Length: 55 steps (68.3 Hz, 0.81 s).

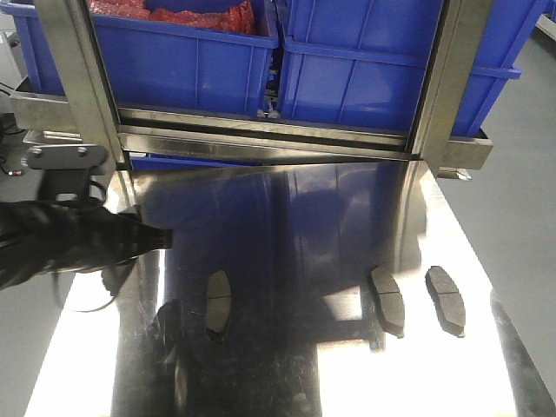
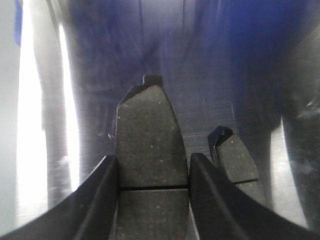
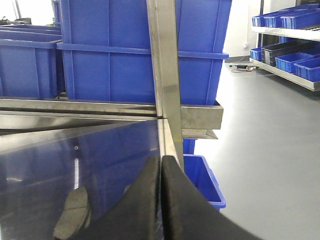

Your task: Move and align brake pads A on conveyor

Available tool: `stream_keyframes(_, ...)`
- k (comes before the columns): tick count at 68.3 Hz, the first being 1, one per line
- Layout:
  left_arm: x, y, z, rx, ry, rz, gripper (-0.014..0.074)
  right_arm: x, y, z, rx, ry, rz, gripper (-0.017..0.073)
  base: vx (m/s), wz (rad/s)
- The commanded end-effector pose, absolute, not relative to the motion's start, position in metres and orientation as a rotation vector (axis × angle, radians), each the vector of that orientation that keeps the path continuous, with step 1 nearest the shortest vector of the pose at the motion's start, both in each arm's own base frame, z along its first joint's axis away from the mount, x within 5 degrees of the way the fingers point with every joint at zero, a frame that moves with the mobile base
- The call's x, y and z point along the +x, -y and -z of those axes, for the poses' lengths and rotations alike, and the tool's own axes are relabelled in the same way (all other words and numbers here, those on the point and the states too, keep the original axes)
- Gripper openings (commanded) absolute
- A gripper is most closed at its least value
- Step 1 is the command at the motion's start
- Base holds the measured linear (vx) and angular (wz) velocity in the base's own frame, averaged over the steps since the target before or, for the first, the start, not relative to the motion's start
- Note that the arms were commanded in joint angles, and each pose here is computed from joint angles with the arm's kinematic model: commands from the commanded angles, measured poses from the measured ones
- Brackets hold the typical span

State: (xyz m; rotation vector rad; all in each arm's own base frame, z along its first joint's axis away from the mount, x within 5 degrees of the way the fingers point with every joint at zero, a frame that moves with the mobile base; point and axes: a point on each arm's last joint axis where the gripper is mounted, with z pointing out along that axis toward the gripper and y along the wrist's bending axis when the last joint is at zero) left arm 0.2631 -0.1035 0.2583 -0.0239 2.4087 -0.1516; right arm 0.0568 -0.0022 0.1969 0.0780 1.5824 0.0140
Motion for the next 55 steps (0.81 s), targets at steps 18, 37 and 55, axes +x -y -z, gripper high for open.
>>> stream_keyframes(18,0.188,0.069,-0.309,0.005,-2.132,0.243,0.0178,0.056,0.003,-0.197,0.076,-1.514,-0.002,-0.0010,0.00,0.00)
stream_keyframes(37,0.137,0.042,-0.332,-0.051,-1.992,0.280,0.0178,0.056,0.003,-0.197,0.076,-1.514,-0.002,-0.0010,0.00,0.00)
stream_keyframes(55,0.114,0.029,-0.343,-0.085,-1.925,0.294,0.0178,0.056,0.003,-0.197,0.076,-1.514,-0.002,-0.0010,0.00,0.00)
